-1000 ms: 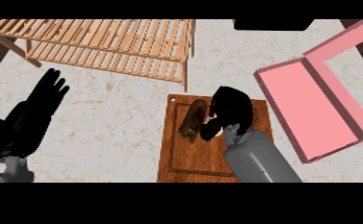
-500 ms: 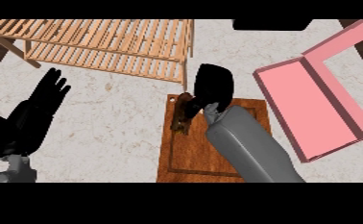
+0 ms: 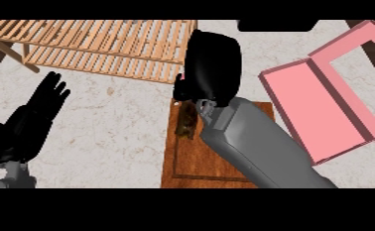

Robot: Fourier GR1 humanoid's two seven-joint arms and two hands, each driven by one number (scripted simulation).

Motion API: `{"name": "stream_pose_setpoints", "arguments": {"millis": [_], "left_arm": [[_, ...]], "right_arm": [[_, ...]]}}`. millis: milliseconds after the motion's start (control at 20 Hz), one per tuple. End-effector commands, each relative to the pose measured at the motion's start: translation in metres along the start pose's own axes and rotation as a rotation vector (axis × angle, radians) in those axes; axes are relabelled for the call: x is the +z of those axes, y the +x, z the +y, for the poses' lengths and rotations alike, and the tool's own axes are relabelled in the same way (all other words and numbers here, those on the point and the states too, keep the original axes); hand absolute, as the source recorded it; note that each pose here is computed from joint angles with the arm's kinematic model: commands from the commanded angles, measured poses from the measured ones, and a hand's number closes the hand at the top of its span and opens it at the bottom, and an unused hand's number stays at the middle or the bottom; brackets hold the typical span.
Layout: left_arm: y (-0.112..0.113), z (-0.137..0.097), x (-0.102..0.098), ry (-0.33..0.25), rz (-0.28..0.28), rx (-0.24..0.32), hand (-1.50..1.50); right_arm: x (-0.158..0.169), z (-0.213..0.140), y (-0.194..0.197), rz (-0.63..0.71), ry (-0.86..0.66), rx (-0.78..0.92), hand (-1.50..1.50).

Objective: Pick the cupcake from the cutting board and place it in the cardboard box

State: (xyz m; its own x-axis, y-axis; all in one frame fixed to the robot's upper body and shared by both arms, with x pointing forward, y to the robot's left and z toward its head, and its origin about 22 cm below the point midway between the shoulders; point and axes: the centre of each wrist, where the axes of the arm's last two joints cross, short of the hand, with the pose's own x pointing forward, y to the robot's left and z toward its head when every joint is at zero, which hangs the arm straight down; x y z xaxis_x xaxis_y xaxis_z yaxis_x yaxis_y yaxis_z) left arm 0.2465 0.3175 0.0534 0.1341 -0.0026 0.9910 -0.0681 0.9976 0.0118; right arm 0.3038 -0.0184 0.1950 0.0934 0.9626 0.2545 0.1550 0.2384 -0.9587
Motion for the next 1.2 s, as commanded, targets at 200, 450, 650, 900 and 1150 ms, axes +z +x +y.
{"name": "stream_pose_setpoints", "arguments": {"millis": [200,450,650,900,1150], "left_arm": [[-0.003,0.011,0.003,0.022,0.006,-0.016,0.0],[-0.006,0.003,0.009,0.016,0.011,0.004,0.0],[0.006,0.011,0.0,0.025,0.001,0.009,0.0],[0.008,-0.001,-0.001,0.005,-0.013,-0.001,0.0],[0.008,-0.004,-0.002,-0.013,0.002,0.004,0.0]], "right_arm": [[-0.006,-0.082,0.009,0.267,-0.222,0.013,1.5],[-0.019,-0.101,-0.019,0.346,-0.28,0.017,1.5],[-0.036,-0.103,-0.053,0.382,-0.266,0.062,1.5],[-0.046,-0.102,-0.083,0.368,-0.233,0.099,1.5],[-0.059,-0.088,-0.125,0.332,-0.253,0.075,1.5]]}}
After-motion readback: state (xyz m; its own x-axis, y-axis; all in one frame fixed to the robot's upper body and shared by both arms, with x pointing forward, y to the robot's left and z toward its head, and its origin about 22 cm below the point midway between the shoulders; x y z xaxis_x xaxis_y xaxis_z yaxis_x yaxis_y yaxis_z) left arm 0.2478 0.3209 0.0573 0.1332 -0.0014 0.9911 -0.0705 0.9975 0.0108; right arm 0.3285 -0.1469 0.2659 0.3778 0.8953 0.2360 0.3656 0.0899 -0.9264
